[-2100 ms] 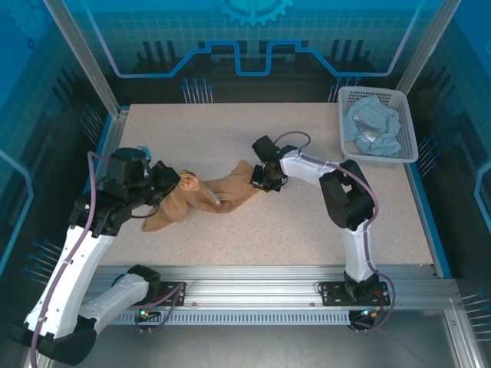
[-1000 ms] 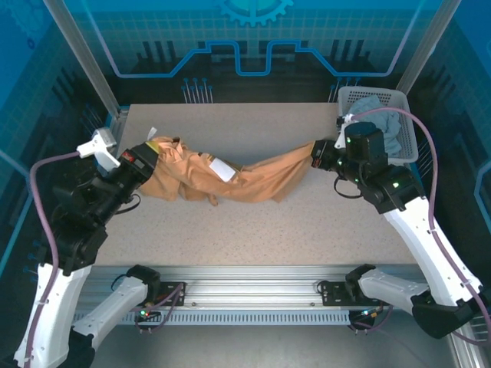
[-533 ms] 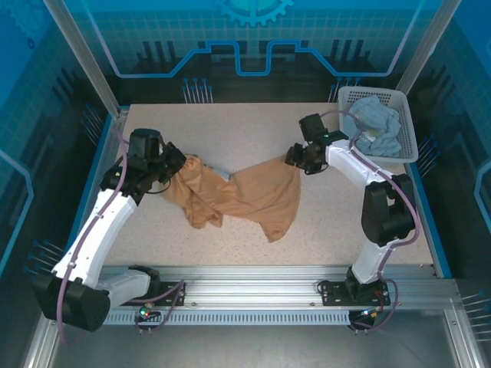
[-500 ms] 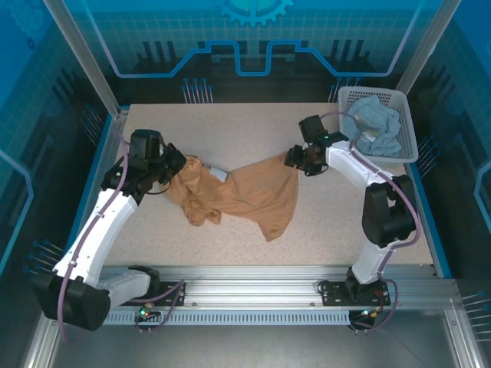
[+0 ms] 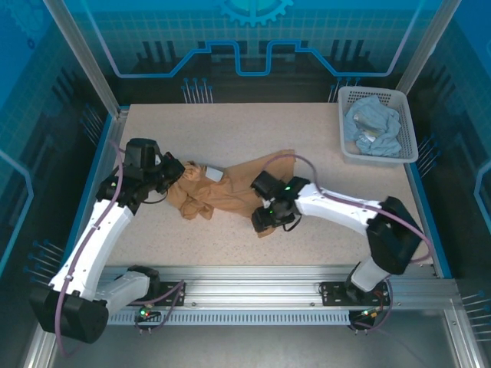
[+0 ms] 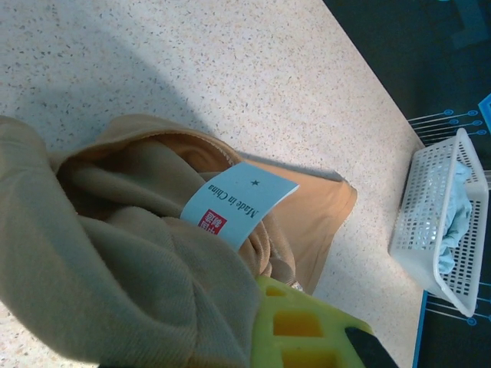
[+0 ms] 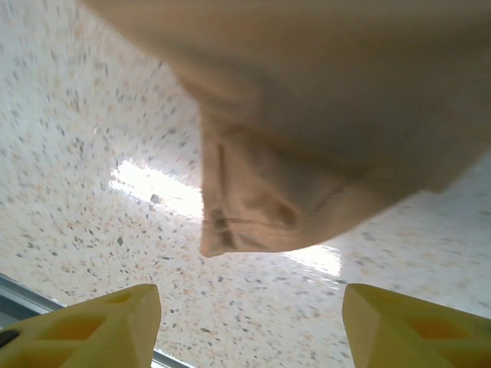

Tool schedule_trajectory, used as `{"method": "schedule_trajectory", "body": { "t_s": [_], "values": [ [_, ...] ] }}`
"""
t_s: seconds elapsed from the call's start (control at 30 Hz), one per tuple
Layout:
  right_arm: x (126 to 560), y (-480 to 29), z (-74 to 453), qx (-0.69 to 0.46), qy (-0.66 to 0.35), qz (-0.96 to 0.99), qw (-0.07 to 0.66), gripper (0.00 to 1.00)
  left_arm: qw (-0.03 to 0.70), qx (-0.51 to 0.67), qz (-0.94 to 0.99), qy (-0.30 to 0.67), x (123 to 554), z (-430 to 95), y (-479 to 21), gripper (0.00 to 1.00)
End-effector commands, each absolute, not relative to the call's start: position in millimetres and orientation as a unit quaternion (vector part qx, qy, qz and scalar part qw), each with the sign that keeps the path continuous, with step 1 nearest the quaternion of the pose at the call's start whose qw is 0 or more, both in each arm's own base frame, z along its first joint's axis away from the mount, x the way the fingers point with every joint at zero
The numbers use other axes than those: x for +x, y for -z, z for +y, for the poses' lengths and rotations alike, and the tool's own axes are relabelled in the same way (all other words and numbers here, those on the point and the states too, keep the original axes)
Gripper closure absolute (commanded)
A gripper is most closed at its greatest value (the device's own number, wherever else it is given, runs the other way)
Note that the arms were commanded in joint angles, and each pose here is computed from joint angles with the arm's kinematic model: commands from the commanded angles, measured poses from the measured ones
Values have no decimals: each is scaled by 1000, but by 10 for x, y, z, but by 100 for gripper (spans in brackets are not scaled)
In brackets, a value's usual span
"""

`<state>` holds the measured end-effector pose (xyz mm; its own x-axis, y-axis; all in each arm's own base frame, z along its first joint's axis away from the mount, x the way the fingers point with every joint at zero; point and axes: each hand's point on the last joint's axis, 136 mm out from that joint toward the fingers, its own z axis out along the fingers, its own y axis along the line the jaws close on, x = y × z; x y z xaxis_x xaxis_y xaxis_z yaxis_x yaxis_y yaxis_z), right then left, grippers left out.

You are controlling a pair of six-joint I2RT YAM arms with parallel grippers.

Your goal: Fold and stack the t-shirts

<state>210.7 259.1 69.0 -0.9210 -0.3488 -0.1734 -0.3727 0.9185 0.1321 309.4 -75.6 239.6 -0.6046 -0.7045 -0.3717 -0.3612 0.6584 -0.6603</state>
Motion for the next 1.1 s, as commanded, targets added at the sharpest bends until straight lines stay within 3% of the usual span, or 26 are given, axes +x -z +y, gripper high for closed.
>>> {"method": "schedule_trajectory", "body": {
  "t_s": [0.0, 0.27, 0.4, 0.43, 0.53, 0.83, 1.07],
  "values": [
    [2137, -514, 2682, -228, -35, 971, 64, 39, 306, -302, 860, 274, 3031, -768, -2408, 100],
    [2144, -142, 2799, -237, -6, 971, 26, 61, 308, -297, 861, 274, 3015, -756, -2464, 100],
    [2193, -172, 2743, -238, 9, 971, 36, 95, 311, -300, 859, 275, 3000, -742, -2482, 100],
    [2215, -221, 2732, -237, 10, 971, 44, 100, 312, -300, 858, 276, 2996, -743, -2490, 100],
    [2311, -545, 2697, -233, -1, 968, 92, 100, 319, -302, 856, 273, 2975, -714, -2557, 100],
    [2742, -2179, 2167, -147, -79, 936, 309, 100, 383, -295, 835, 263, 2914, -577, -3101, 100],
    [2740, -3416, 1602, -92, -130, 862, 482, 100, 497, -262, 768, 307, 2674, -510, -3941, 100]
  ]
}}
